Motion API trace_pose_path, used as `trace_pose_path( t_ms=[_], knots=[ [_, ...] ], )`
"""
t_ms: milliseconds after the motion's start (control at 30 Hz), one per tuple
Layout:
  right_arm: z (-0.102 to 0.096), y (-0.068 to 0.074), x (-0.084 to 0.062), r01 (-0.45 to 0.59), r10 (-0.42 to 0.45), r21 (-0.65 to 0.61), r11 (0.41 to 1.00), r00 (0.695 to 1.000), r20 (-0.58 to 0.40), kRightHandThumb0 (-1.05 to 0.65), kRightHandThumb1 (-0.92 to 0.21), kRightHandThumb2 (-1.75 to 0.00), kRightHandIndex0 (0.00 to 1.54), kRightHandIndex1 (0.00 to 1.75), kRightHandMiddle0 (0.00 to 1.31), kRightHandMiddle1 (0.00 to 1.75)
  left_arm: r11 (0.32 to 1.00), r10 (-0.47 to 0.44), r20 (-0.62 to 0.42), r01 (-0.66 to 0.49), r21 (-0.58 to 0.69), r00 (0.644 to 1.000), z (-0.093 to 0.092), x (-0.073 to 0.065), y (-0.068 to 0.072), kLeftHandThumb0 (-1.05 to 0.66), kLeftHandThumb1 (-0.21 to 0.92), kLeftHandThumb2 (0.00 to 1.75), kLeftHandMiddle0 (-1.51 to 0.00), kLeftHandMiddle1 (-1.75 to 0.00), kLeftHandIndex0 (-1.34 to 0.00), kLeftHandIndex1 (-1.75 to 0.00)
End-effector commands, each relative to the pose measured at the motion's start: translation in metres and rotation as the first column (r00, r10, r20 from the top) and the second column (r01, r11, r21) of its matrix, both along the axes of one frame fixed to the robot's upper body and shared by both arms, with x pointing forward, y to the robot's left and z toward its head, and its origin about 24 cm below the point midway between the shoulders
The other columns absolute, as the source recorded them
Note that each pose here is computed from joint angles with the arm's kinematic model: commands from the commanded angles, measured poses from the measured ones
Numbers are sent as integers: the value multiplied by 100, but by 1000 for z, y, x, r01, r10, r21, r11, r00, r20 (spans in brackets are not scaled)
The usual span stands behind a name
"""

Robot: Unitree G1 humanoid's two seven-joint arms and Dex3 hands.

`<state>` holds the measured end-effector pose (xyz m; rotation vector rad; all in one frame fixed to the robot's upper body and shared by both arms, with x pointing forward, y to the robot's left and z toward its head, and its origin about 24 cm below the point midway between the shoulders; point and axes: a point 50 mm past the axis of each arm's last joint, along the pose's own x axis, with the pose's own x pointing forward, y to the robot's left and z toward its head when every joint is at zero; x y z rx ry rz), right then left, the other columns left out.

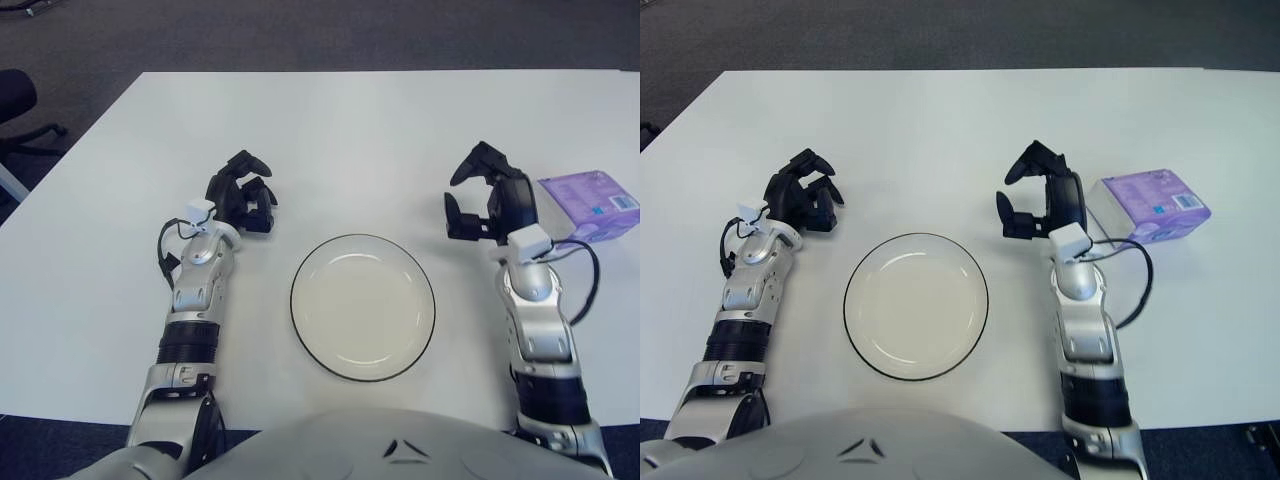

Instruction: Put the tissue paper into the plate.

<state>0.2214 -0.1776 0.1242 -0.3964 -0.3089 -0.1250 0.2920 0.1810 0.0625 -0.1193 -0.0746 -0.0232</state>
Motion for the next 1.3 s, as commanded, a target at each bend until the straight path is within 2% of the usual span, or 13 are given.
trace_pose_path(
  t_ms=[0, 167, 433, 567, 600, 667, 733, 800, 867, 1033, 1133, 1267],
  knots=[
    [10, 4, -10, 20, -20, -32, 999, 1000, 11, -49, -29, -135, 101, 175, 63, 175, 998, 28, -173, -38, -55, 985, -49, -27, -4, -1, -7, 175, -89, -175, -71, -170],
    [16, 4, -16, 46, -44, -87, 995, 999, 21, -48, -31, -132, 97, 175, 62, 175, 998, 28, -171, -38, -52, 985, -48, -27, -4, -1, -7, 175, -89, -175, -71, -170],
    [31, -7, -25, 119, -104, -322, 939, 992, 66, -46, -36, -125, 94, 175, 57, 175, 998, 26, -174, -35, -52, 984, -49, -26, -4, -1, -7, 175, -89, -175, -70, -171],
    [25, -60, -14, 225, -235, -518, 825, 971, 46, -45, -42, -118, 89, 175, 52, 175, 998, 26, -170, -35, -54, 985, -48, -26, -4, -1, -7, 175, -89, -175, -70, -171],
    [21, -69, -11, 236, -252, -544, 805, 967, 46, -44, -44, -115, 85, 175, 51, 175, 998, 26, -170, -36, -54, 985, -48, -26, -4, -1, -7, 175, -89, -175, -70, -171],
    [17, -76, -9, 243, -261, -564, 789, 964, 49, -44, -46, -113, 81, 175, 50, 175, 998, 26, -170, -36, -54, 985, -49, -25, -4, -1, -7, 175, -89, -175, -71, -170],
    [27, -78, -8, 247, -272, -654, 715, 960, 64, -44, -47, -111, 77, 175, 48, 175, 998, 26, -169, -36, -57, 985, -48, -25, -5, -1, -7, 175, -89, -175, -71, -170],
    [34, -79, -8, 251, -286, -748, 614, 954, 86, -44, -49, -109, 70, 175, 47, 175, 997, 25, -167, -36, -62, 986, -49, -24, -5, -1, -7, 175, -89, -175, -71, -170],
    [36, -80, -8, 252, -292, -779, 575, 952, 93, -44, -50, -108, 65, 175, 47, 174, 997, 23, -166, -35, -65, 986, -49, -24, -6, -1, -7, 175, -89, -175, -70, -170],
    [50, -85, -7, 231, -285, -827, 512, 954, 91, -42, -57, -99, 51, 175, 41, 175, 998, 10, -172, -22, -64, 985, -50, -23, -6, -1, -7, 175, -89, -175, -70, -171],
    [51, -86, -6, 214, -276, -844, 492, 958, 82, -72, -69, -79, 38, 163, 22, 167, 998, 10, -172, -21, -62, 985, -50, -23, -6, -1, -7, 175, -89, -175, -69, -172],
    [50, -90, -3, 196, -268, -866, 460, 961, 75, -83, -75, -69, 29, 150, 10, 159, 998, 13, -175, -24, -61, 984, -50, -23, -5, -1, -7, 175, -89, -175, -69, -172]
  ],
)
